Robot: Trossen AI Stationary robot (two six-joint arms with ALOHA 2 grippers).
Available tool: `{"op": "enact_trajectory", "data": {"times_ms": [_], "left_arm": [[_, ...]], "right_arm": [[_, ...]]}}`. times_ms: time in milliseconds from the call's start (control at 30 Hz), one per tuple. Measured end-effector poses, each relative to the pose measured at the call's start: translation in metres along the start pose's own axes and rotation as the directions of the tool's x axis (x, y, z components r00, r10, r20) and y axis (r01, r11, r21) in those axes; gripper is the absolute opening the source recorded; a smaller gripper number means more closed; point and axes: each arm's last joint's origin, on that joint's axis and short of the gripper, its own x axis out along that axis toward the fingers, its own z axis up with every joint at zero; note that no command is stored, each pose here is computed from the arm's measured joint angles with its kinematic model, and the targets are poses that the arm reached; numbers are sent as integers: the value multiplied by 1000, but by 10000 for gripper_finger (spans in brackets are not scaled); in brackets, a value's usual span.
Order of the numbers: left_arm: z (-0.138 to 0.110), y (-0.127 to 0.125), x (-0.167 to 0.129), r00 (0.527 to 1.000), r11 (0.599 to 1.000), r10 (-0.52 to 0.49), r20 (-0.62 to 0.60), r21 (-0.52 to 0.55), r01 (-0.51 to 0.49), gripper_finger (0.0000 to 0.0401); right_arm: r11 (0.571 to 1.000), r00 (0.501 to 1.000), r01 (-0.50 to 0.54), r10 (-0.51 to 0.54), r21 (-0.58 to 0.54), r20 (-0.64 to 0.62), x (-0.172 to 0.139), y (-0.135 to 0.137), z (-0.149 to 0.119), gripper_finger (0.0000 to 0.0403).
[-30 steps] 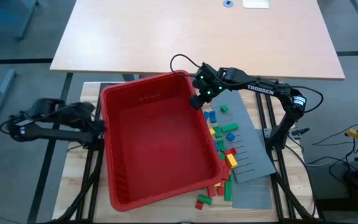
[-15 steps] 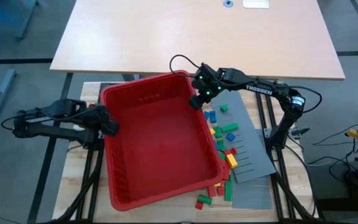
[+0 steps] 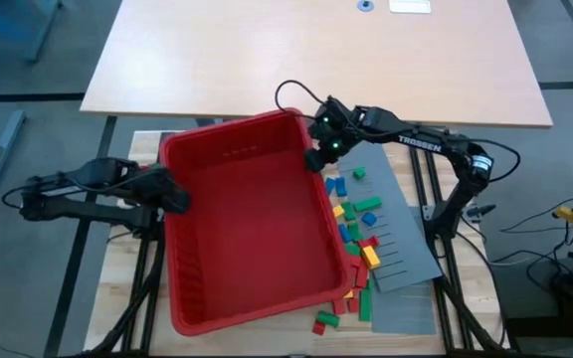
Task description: Sort blocks
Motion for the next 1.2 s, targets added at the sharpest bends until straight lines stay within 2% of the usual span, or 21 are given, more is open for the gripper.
{"op": "enact_trajectory", "data": {"times_ms": [467, 600, 867, 1200], "left_arm": [[-3, 23, -14, 990, 995, -86, 111, -42, 91, 114], [-4, 35, -30, 983, 992, -93, 161, -65, 104, 103], [-1, 53, -63, 926, 970, -189, 326, -85, 227, 79], [-3, 53, -66, 937, 969, -217, 273, -54, 240, 82]], "right_arm": [[980, 974, -188, 194, -60, 119, -41, 26, -1, 115], [963, 960, -253, 261, -89, 98, -44, 32, -2, 114], [948, 951, -299, 306, -110, 51, -35, 41, -6, 110], [957, 960, -280, 281, -72, -2, -22, 37, -7, 121]]}}
